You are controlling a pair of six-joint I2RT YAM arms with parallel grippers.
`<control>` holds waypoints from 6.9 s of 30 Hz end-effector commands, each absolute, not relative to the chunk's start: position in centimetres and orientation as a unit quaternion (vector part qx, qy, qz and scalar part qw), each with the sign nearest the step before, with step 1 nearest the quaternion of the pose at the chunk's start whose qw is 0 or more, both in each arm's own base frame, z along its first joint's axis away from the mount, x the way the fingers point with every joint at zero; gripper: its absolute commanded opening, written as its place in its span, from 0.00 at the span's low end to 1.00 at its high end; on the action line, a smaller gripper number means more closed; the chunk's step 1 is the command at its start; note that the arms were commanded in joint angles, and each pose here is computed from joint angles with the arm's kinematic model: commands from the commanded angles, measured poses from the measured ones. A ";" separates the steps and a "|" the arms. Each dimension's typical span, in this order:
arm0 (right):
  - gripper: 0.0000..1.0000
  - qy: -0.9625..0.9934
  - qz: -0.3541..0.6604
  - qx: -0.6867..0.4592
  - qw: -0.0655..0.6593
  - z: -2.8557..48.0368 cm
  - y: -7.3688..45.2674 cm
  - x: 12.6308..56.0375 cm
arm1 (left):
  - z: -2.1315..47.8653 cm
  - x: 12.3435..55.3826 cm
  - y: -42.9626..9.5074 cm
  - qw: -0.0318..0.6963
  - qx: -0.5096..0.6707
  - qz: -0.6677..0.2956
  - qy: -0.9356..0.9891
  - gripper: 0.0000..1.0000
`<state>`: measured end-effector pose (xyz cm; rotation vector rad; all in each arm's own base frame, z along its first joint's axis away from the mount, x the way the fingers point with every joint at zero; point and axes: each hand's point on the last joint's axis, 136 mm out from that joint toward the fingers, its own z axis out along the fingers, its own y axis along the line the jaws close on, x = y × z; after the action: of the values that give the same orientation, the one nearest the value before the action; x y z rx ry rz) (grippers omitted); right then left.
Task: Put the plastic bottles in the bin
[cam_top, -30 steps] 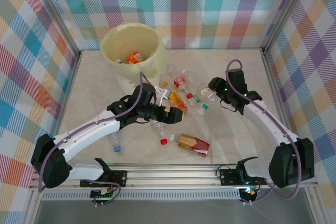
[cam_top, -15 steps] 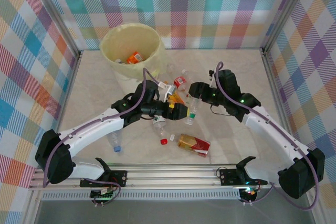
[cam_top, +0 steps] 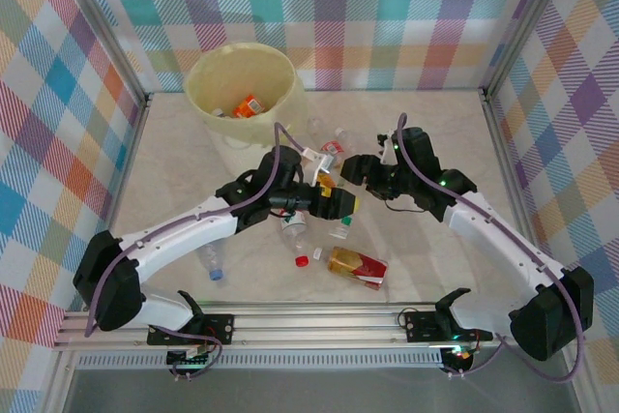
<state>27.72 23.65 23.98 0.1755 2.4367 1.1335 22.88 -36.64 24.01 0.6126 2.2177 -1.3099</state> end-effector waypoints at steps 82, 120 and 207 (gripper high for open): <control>1.00 0.696 0.365 -0.188 0.589 41.3 16.9 19.1 | 41.1 42.2 -16.2 0.388 0.013 -0.313 0.867 0.61; 1.00 0.750 0.369 -0.125 0.534 39.5 16.7 20.5 | 28.8 49.3 -9.1 0.338 0.005 -0.088 0.937 0.61; 0.97 0.844 0.205 0.405 0.285 13.6 10.1 39.3 | 29.9 20.2 -25.9 0.264 0.260 -0.473 0.799 1.00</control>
<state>37.47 10.30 13.64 0.9961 2.3350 0.5308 21.43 -25.75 28.54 0.6397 2.2200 -1.2430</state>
